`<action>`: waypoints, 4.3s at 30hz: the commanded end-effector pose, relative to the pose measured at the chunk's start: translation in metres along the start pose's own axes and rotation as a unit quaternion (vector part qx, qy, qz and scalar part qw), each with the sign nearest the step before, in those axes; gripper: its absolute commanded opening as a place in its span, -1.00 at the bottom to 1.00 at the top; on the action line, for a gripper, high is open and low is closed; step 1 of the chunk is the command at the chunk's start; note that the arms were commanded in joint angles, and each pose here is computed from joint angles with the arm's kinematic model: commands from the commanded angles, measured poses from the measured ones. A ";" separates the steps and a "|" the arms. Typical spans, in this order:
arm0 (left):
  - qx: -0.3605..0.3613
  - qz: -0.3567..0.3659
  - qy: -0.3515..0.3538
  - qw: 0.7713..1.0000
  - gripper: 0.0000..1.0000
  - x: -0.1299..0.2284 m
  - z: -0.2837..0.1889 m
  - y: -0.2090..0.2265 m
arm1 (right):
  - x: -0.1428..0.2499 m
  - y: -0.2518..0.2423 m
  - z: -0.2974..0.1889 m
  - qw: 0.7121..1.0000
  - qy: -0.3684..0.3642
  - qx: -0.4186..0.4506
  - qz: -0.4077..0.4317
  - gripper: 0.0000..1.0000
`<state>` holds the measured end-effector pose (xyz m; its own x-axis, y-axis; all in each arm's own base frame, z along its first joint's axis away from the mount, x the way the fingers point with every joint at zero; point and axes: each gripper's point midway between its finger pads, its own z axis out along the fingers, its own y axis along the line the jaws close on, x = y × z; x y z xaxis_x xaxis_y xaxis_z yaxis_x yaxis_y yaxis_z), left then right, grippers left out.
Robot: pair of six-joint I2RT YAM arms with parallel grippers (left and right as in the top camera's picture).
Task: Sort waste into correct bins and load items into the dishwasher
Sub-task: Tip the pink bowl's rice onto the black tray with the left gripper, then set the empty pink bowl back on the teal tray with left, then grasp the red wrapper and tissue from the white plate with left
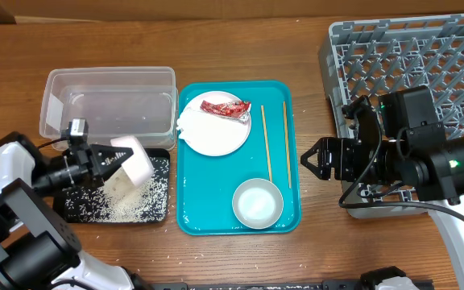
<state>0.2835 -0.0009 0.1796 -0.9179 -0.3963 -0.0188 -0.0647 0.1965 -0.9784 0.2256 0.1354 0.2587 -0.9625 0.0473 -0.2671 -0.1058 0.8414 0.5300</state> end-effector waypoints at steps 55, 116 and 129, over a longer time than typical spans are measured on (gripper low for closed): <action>-0.650 0.218 -0.007 0.728 0.02 -0.056 0.200 0.122 | -0.013 0.005 -0.005 0.999 -0.031 -0.001 -0.018 0.71; -0.522 0.203 -0.080 0.825 -0.92 -0.087 0.200 -0.043 | -0.016 0.001 -0.006 0.999 -0.037 0.012 -0.018 0.70; -0.639 0.019 -0.094 0.764 0.04 -0.123 0.048 0.043 | -0.016 0.001 -0.006 0.999 -0.037 0.012 -0.019 0.71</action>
<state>0.4152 0.0214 0.1455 -0.8242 -0.4931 -0.2785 -0.5318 0.8430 0.0810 0.2376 0.1320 0.2605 -0.9457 0.0561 -0.3201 -0.1194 0.8561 0.5029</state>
